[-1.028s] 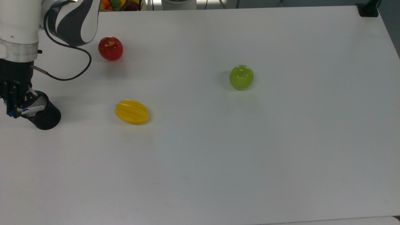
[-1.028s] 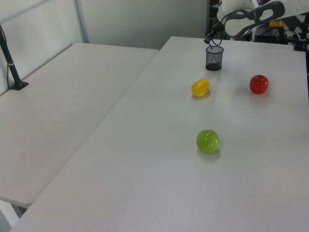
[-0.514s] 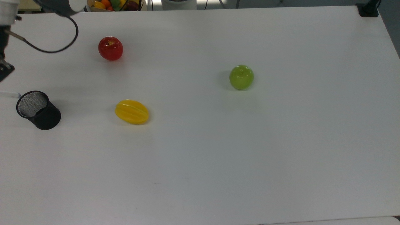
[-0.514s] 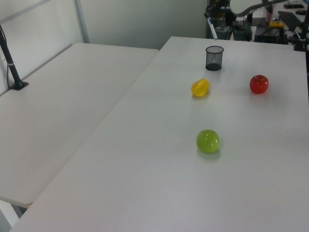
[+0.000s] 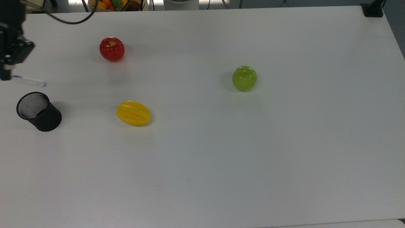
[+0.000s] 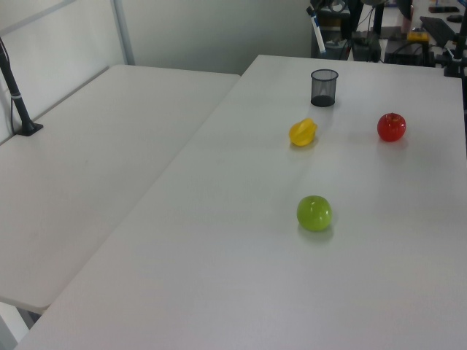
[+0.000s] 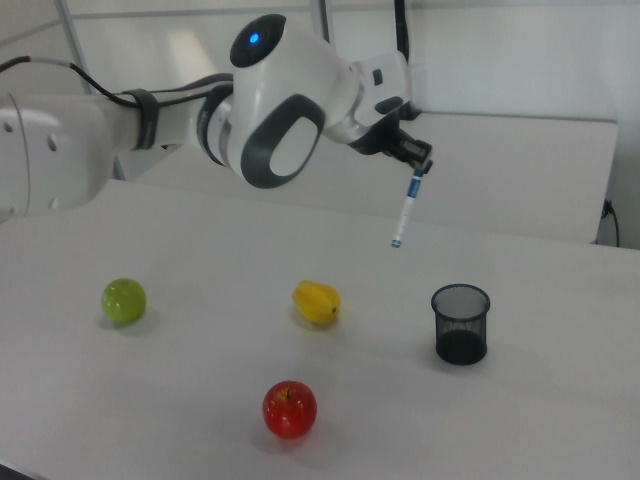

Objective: Take marker pen
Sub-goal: 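Lift the marker up out of the pen cup, then carry the marker past the red apple toward the green apple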

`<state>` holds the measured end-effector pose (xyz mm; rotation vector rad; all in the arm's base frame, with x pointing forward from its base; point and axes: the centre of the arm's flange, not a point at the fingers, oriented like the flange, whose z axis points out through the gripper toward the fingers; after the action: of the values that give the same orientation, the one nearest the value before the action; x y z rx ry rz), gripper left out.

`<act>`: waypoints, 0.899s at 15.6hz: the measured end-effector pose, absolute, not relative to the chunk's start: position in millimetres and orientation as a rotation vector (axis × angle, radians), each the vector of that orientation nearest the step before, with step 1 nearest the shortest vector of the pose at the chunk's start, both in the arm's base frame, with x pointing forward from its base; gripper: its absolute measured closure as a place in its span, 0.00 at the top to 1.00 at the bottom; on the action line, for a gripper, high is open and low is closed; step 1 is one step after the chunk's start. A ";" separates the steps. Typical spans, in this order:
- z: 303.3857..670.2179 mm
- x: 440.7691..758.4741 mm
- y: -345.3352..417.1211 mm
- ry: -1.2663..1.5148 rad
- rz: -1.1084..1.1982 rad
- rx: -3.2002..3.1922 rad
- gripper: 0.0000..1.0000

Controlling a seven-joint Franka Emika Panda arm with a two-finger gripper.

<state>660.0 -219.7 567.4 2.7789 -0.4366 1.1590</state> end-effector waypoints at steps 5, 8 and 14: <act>593.2 632.6 -140.8 -0.324 0.816 3.038 0.17; 583.8 620.9 -107.4 -0.250 0.603 3.129 0.17; 528.1 615.4 -40.2 -0.089 0.319 3.209 0.17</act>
<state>615.4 -40.2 528.1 3.2092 -0.0892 0.3189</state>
